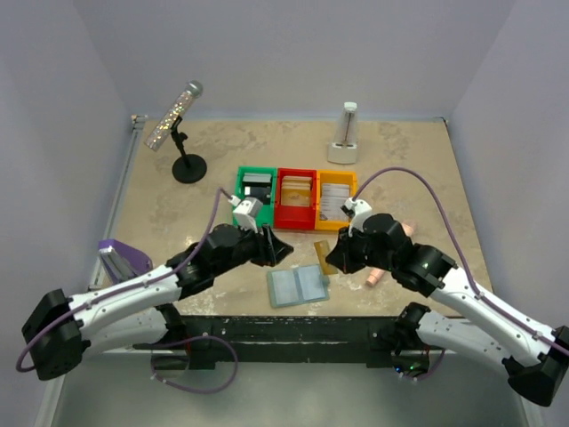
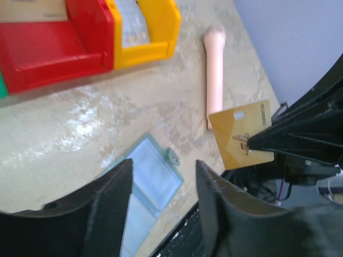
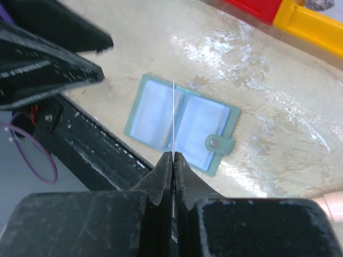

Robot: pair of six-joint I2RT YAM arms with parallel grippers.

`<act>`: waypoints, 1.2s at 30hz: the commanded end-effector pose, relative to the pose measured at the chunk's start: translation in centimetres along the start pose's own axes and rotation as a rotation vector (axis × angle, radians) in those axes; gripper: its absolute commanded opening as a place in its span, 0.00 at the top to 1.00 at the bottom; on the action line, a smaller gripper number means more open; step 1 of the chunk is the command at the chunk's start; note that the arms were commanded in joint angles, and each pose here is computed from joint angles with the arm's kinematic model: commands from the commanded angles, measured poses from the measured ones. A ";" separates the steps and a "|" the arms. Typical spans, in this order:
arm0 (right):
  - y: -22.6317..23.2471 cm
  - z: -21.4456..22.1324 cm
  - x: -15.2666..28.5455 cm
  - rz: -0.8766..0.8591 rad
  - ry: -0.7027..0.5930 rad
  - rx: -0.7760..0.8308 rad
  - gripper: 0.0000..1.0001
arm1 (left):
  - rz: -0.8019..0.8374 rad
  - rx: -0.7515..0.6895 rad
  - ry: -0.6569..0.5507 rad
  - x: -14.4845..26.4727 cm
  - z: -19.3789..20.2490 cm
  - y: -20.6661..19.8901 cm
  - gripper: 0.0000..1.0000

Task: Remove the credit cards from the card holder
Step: Remove the credit card from the card holder, then place the credit card in the storage box.

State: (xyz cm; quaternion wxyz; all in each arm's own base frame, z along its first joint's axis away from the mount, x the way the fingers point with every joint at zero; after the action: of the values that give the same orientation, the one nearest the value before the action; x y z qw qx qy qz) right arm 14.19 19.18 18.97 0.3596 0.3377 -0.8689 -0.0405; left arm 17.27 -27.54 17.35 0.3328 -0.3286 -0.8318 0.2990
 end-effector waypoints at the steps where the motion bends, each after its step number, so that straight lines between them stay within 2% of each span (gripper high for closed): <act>1: 1.9 -0.2 1.4 -0.162 0.040 0.189 1.00 | 0.009 0.000 -0.233 2.2 -2.9 1.4 0.37; 5: 4.7 0.4 3.4 -0.381 0.140 0.275 1.00 | 0.274 -0.084 -0.092 3.8 -2.5 -2.2 0.34; 8: 5.9 0.7 4.2 -0.483 0.193 0.305 1.00 | 0.446 -0.145 -0.004 4.6 -1.7 -4.9 0.35; 14: 7.2 0.4 5.1 -0.578 0.175 0.309 1.00 | 0.679 -0.186 0.182 5.2 0.1 -8.0 0.34; 21: 7.9 0.0 4.7 -0.608 0.190 0.311 1.00 | 0.748 -0.192 0.242 5.1 1.3 -9.4 0.34; 25: 8.0 -0.2 4.7 -0.606 0.188 0.316 1.00 | 0.741 -0.204 0.299 4.8 2.1 -9.6 0.40; 36: 8.0 -0.4 4.3 -0.600 0.196 0.317 1.00 | 0.759 -0.192 0.383 4.7 3.6 -9.2 0.69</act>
State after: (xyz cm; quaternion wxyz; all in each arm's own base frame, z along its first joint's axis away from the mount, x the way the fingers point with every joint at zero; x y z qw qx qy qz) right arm 7.65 22.11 22.27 0.3915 0.6098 -0.6887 0.0244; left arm 9.13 -30.31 22.07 0.3390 -0.6597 -0.6154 0.2667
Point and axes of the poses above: each gripper's point midway between its finger pads, its own x axis back along the fingers, its own y axis along the line the jaws close on, z = x × y, the point moved 3 cm from there along x, back along the fingers, and after that the axes turned 9 degrees about x, right-handed, at the moved point
